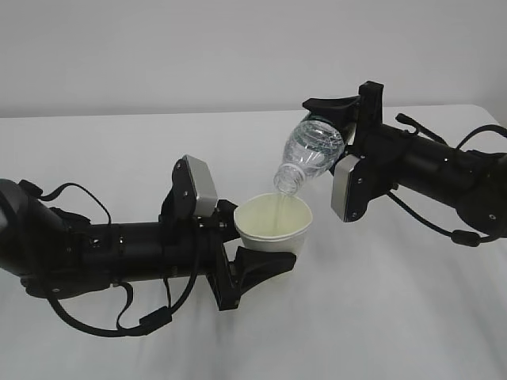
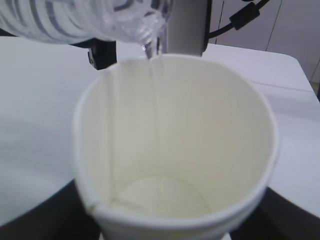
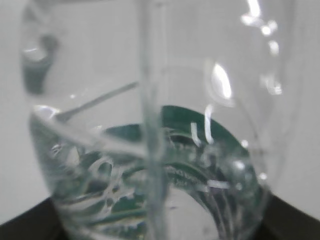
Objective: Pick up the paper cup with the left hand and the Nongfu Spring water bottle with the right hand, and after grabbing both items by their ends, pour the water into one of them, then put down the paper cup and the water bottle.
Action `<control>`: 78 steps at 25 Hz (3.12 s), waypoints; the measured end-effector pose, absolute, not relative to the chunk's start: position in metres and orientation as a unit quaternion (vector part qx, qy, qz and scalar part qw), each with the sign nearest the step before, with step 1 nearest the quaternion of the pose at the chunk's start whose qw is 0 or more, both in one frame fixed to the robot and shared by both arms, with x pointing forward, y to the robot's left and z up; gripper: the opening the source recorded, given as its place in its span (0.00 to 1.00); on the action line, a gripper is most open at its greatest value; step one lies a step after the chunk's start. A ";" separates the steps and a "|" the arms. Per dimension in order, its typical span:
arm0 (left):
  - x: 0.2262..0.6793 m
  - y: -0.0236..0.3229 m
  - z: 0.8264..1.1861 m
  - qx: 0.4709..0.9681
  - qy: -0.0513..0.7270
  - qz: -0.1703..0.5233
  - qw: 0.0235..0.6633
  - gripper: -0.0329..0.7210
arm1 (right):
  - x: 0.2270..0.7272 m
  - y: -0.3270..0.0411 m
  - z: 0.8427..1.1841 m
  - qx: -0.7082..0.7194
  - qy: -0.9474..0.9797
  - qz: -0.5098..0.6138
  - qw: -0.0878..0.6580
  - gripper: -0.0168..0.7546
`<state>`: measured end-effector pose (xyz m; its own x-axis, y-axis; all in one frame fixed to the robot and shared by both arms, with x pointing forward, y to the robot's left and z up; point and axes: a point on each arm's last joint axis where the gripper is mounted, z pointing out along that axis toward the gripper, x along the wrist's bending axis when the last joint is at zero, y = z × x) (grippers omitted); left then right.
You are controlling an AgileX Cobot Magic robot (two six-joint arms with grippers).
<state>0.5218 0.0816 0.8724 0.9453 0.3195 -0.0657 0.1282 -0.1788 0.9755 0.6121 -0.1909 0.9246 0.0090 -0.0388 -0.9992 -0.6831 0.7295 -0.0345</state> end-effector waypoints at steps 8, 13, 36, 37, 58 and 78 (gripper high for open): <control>0.522 0.082 0.872 0.764 0.147 0.077 0.624 0.69 | 0.612 -0.191 0.925 -0.274 0.659 0.245 0.656 0.63; 0.522 0.082 0.872 0.764 0.147 0.077 0.624 0.69 | 0.612 -0.191 0.925 -0.274 0.659 0.245 0.656 0.63; 0.522 0.082 0.872 0.764 0.147 0.077 0.623 0.69 | 0.612 -0.191 0.925 -0.275 0.659 0.245 0.656 0.63; 0.522 0.082 0.872 0.764 0.147 0.077 0.623 0.69 | 0.612 -0.191 0.925 -0.275 0.659 0.245 0.656 0.63; 0.522 0.082 0.872 0.766 0.147 0.077 0.621 0.69 | 0.612 -0.191 0.925 -0.277 0.658 0.242 0.657 0.63; 0.522 0.082 0.872 0.765 0.147 0.077 0.623 0.69 | 0.612 -0.191 0.925 -0.283 0.656 0.236 0.659 0.63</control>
